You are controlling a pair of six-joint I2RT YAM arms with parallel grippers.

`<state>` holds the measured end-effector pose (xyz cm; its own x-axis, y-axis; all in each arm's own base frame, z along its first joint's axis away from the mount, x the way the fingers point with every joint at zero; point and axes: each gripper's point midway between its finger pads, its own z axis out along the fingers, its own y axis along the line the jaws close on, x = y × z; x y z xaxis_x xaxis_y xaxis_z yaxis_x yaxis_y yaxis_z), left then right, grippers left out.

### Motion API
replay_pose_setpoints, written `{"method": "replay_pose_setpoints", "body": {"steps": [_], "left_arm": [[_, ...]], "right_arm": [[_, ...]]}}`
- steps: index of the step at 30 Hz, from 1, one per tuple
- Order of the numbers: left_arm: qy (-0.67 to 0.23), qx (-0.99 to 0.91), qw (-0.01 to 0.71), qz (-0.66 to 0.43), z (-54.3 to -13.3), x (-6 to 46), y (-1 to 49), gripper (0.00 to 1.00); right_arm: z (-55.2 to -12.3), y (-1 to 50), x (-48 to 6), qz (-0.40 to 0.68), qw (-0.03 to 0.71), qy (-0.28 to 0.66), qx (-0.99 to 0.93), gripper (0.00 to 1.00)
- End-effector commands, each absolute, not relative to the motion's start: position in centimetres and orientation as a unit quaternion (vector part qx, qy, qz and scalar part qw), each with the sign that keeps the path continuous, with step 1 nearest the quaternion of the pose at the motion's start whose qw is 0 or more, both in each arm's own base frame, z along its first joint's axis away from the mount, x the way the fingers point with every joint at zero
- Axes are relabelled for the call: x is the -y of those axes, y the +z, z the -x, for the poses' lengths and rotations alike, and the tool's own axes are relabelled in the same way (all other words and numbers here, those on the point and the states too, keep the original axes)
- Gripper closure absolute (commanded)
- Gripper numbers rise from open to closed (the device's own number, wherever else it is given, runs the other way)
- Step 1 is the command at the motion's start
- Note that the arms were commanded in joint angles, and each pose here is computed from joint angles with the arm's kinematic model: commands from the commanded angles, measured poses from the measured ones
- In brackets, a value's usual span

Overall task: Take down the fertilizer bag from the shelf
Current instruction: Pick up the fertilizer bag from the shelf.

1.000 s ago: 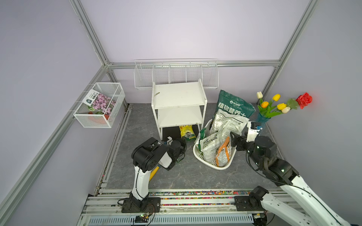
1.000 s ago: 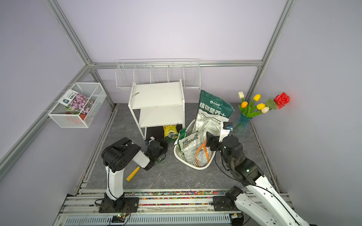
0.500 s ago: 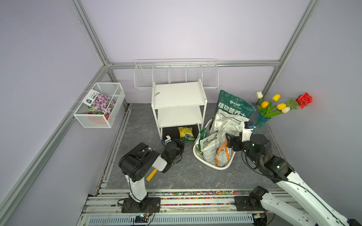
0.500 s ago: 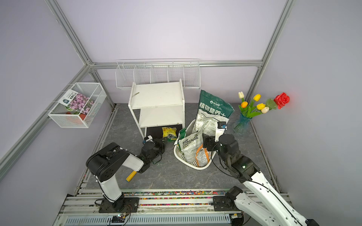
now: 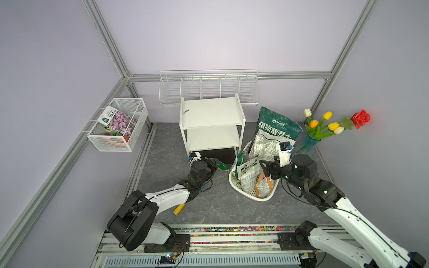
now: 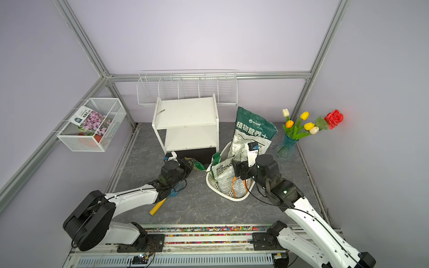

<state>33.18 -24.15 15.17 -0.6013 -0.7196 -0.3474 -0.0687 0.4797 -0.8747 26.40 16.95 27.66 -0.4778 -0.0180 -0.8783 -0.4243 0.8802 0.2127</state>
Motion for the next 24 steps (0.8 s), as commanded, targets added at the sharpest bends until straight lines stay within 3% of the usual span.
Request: {"method": "replay_pose_setpoints", "body": {"steps": [1,9,24], "left_arm": [[-0.432,-0.785,0.394,0.202,-32.8,24.1,19.1,1.00],[-0.404,-0.797,0.424,0.149,-30.0,21.8,25.2,1.00],[-0.460,-0.790,0.381,0.140,-26.8,22.0,28.1,1.00]], "right_arm": [[-25.2,27.3,-19.6,0.199,0.454,0.249,-0.832,0.17],[-23.7,27.2,-25.0,0.317,0.425,0.260,-0.807,0.18],[-23.2,26.0,-34.1,0.431,0.377,0.271,-0.774,0.18]]}}
